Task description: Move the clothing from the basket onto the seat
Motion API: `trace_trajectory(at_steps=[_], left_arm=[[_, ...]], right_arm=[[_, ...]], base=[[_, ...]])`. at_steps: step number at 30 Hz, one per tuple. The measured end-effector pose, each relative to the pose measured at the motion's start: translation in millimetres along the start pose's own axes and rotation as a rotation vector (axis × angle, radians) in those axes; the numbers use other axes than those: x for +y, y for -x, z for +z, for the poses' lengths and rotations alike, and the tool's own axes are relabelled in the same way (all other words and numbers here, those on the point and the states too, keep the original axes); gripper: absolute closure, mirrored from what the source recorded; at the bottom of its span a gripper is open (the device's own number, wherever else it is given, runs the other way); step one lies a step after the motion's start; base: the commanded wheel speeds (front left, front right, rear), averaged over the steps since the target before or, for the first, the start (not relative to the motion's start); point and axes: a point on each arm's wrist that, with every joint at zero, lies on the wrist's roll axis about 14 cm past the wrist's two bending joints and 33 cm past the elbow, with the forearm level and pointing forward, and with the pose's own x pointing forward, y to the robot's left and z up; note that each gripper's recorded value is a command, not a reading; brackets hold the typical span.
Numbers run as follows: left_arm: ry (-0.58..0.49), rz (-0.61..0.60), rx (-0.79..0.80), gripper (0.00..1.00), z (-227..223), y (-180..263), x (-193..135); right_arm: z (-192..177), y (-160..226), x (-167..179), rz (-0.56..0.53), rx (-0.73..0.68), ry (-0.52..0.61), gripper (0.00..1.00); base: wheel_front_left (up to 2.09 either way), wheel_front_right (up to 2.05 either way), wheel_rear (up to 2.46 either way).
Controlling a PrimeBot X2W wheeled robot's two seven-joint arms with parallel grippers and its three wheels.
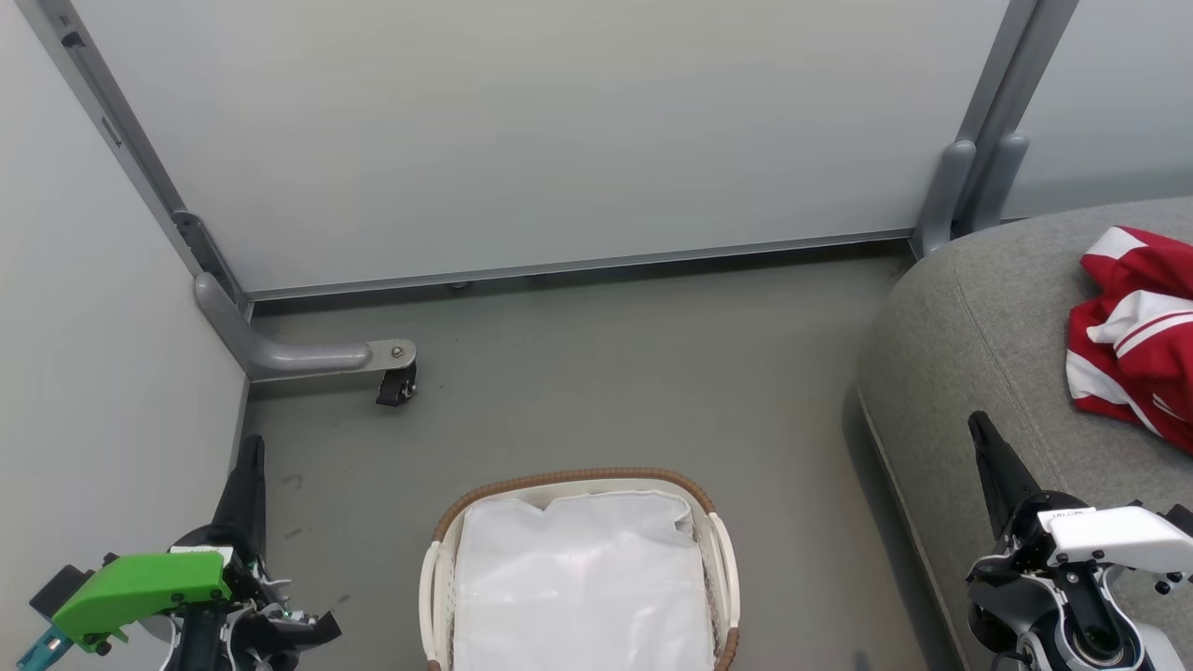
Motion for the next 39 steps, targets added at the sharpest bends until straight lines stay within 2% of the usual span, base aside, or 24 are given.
trace_trajectory(at_steps=[39], left_arm=[[0.0,0.0,0.0,1.0,0.0,0.0,-0.1]], right_arm=[[0.0,0.0,0.0,0.0,0.0,0.0,1.0]], base=[[0.0,0.0,0.0]])
